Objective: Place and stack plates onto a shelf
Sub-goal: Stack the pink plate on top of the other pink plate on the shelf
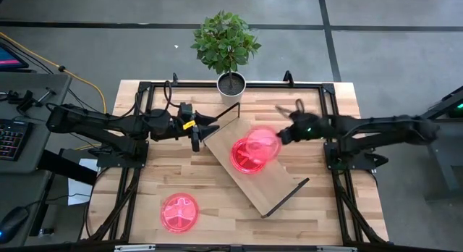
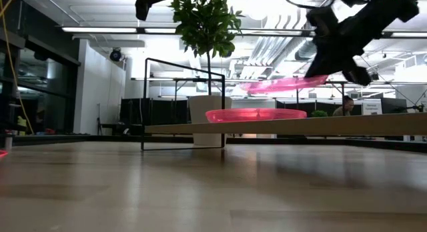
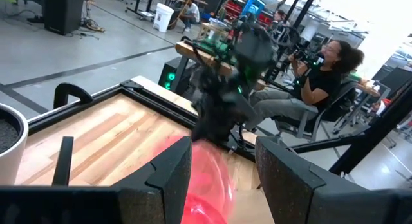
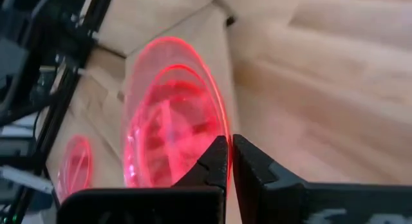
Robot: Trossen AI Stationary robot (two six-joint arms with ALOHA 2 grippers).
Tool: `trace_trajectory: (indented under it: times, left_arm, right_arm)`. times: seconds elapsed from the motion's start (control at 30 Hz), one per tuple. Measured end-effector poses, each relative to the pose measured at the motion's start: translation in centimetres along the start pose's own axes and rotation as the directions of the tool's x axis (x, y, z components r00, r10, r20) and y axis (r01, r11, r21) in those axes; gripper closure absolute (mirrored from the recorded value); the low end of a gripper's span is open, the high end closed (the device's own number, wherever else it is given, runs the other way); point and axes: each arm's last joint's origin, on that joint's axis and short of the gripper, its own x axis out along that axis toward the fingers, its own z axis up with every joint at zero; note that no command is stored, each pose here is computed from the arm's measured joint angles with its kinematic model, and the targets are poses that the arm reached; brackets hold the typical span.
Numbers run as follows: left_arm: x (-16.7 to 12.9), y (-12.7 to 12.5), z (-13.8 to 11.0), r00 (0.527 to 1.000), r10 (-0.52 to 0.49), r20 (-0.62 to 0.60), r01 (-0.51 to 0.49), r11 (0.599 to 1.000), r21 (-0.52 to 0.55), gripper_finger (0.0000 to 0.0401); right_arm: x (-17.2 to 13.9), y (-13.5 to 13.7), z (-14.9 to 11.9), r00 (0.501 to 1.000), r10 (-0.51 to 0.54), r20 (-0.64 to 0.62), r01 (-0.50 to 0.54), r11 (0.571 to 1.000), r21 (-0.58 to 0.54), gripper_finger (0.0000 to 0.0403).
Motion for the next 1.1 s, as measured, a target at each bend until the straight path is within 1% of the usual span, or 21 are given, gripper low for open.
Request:
trace_trajectory:
  times: [0.13,0.3,0.5,0.63,0.77,0.83,0.9,1.1]
  left_arm:
    - [0.0,0.0,0.2,1.0,0.009,0.025,-0.009,1.0,-0.006,0.024]
    - [0.0,-0.1,0.4,0.999,-0.002,0.05,0.003,1.0,-0.015,0.024]
    - [0.0,-0.1,0.4,0.999,-0.001,0.049,0.002,1.0,-0.014,0.024]
    - [0.0,-0.1,0.4,0.999,-0.001,0.049,0.002,1.0,-0.014,0.024]
    - [0.0,-0.1,0.4,0.999,-0.002,0.049,0.002,1.0,-0.014,0.024]
    - [0.0,-0.1,0.4,0.999,-0.002,0.048,0.002,1.0,-0.013,0.024]
    - [0.0,-0.1,0.4,0.999,-0.002,0.048,0.003,1.0,-0.012,0.024]
    - [0.0,-0.1,0.4,0.999,-0.002,0.048,0.003,1.0,-0.006,0.024]
  right_arm:
    - [2.5,1.5,-1.6,0.999,0.018,-0.032,-0.018,1.0,-0.007,0.0403]
    - [4.7,2.1,-2.9,0.999,-0.005,-0.046,0.006,1.0,0.006,0.0403]
    - [5.8,2.5,-3.1,0.999,0.025,-0.047,-0.025,1.0,0.009,0.0403]
    - [6.1,2.4,-3.2,0.999,0.011,-0.051,-0.01,1.0,0.003,0.0403]
    - [6.3,2.4,-3.1,1.0,0.003,-0.025,-0.003,1.0,0.025,0.04]
    - [6.3,2.4,-3.1,1.0,0.008,-0.023,-0.007,1.0,0.026,0.0388]
    - [6.3,2.4,-3.2,1.0,0.008,-0.024,-0.008,1.0,0.025,0.0365]
    - [6.1,2.4,-2.9,0.998,0.028,-0.058,-0.026,0.999,0.023,0.0268]
